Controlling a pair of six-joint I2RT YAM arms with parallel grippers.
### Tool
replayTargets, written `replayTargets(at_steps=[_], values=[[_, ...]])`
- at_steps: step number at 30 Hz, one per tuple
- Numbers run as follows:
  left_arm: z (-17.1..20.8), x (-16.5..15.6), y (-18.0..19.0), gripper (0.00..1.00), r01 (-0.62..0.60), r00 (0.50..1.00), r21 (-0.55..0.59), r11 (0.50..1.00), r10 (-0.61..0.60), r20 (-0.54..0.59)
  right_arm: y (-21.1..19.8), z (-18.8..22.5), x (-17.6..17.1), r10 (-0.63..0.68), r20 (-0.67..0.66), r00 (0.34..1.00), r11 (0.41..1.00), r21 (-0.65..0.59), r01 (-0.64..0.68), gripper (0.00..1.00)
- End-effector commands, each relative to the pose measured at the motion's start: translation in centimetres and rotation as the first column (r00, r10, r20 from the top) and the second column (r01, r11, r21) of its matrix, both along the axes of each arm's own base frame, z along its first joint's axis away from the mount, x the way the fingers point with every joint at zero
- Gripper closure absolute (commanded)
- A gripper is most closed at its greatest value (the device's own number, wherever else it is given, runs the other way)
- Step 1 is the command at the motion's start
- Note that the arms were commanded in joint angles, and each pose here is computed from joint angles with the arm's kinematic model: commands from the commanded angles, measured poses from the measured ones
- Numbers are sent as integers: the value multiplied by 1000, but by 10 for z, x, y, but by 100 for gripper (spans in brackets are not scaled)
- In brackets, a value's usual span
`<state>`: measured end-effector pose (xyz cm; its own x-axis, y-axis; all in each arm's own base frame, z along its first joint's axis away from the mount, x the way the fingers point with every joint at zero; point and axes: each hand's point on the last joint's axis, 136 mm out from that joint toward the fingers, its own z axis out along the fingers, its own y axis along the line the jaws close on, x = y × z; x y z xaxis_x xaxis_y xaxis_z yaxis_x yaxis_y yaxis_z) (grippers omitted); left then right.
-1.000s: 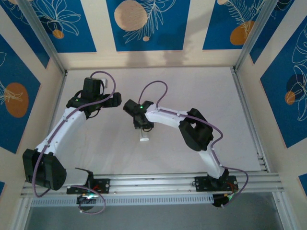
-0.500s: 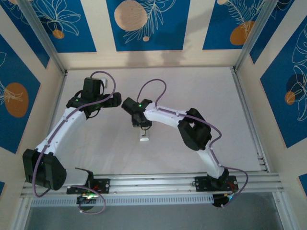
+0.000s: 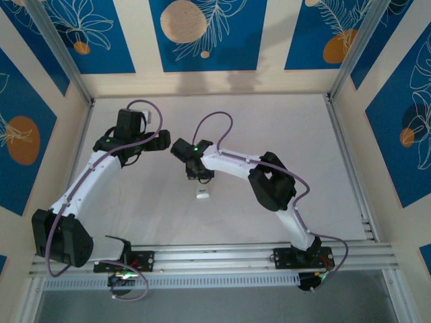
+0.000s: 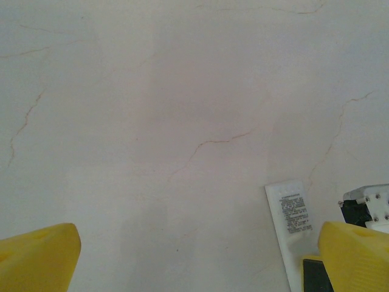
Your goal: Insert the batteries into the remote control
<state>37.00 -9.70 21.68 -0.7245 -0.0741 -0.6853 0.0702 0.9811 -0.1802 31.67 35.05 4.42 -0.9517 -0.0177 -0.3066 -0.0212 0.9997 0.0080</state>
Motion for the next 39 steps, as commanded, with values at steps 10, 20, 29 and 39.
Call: replayTargets(at_steps=[10,20,29,39], values=[[3,1,1,0,-1,1000,-12,1000,1,2,-3,-3,-13,-25,-57,998,1000,-7,25,81],[3,1,1,0,-2,1000,-12,1000,2,2,-7,-7,-25,-26,-79,997,999,-28,24,82],[3,1,1,0,-2,1000,-11,1000,2,2,-13,-9,-32,-27,-81,996,998,-56,22,82],[4,1,1,0,-1,1000,-11,1000,1,2,-15,2,-37,-5,-65,998,998,-63,1,82]])
